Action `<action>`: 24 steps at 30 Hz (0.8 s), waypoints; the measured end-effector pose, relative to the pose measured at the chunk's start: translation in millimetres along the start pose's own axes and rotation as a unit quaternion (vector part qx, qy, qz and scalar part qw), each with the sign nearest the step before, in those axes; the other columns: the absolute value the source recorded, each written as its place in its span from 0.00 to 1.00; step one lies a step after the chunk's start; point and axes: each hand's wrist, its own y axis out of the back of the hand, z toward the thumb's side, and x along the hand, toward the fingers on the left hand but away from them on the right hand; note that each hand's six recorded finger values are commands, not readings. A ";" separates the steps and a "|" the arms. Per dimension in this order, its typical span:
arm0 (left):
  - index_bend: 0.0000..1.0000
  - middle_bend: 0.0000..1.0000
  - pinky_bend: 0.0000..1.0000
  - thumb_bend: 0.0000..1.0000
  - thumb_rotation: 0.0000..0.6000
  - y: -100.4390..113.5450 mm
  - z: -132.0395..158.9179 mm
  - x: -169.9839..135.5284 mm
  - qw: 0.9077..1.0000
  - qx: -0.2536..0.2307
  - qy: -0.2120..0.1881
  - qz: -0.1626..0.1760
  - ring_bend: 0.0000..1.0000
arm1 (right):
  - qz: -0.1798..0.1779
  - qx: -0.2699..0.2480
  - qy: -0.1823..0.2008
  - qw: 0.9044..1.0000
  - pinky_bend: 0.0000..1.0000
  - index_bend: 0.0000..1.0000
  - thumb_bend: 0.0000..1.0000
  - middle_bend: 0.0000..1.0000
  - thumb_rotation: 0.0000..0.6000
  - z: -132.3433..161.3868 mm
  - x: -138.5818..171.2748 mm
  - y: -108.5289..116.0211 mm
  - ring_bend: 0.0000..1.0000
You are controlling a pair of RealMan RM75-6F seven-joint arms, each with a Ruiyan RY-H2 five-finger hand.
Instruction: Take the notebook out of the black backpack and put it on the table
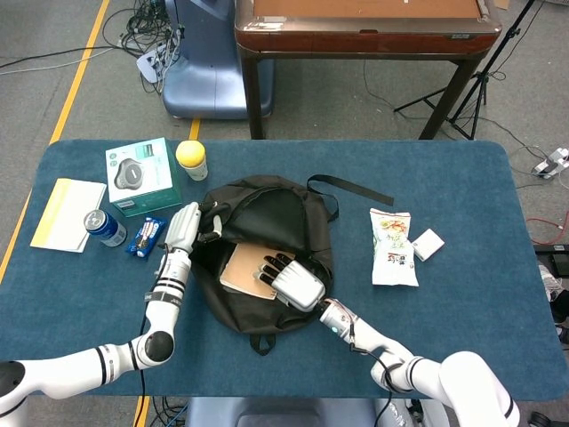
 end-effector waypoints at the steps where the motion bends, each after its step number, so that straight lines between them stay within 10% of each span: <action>1: 0.73 0.52 0.31 0.58 1.00 0.4 0.0 0.2 1.000 -0.001 0.000 0.001 0.47 | -0.002 0.001 -0.001 1.000 0.25 0.34 0.44 0.28 1.00 -0.3 -0.8 0.2 0.17; 8: 0.73 0.51 0.31 0.59 1.00 2.5 -0.6 1.3 1.000 -0.006 0.002 0.003 0.47 | -0.016 -0.001 -0.009 1.000 0.25 0.56 0.47 0.33 1.00 -4.0 -3.6 3.7 0.21; 24: 0.73 0.50 0.31 0.59 1.00 7.5 -3.0 -1.5 1.000 -0.007 -0.002 0.003 0.47 | -0.074 -0.015 0.014 0.997 0.26 0.68 0.49 0.42 1.00 -12.0 18.3 38.1 0.30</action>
